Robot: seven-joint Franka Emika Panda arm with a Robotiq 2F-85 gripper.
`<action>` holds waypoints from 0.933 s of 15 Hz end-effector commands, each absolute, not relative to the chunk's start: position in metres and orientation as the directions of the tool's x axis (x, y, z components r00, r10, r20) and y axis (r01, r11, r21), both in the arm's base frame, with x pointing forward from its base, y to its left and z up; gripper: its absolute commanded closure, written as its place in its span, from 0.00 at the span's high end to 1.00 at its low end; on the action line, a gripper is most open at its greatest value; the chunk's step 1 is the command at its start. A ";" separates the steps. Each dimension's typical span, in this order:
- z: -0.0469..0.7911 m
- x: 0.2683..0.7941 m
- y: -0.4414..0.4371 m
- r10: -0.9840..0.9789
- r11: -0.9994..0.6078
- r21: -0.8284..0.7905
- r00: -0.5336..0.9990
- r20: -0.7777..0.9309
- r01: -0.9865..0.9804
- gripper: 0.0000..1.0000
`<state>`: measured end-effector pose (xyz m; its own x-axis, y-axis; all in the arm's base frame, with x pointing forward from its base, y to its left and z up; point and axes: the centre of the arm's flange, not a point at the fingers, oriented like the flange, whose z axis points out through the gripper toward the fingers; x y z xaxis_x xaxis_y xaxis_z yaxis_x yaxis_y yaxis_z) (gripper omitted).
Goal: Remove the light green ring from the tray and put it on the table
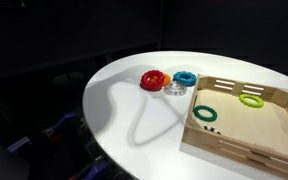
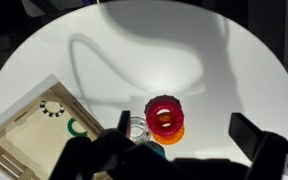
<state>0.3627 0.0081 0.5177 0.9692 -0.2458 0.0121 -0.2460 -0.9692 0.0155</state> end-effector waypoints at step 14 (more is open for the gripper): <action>0.499 0.472 -0.120 -0.552 -0.828 0.045 0.827 0.108 -0.559 1.00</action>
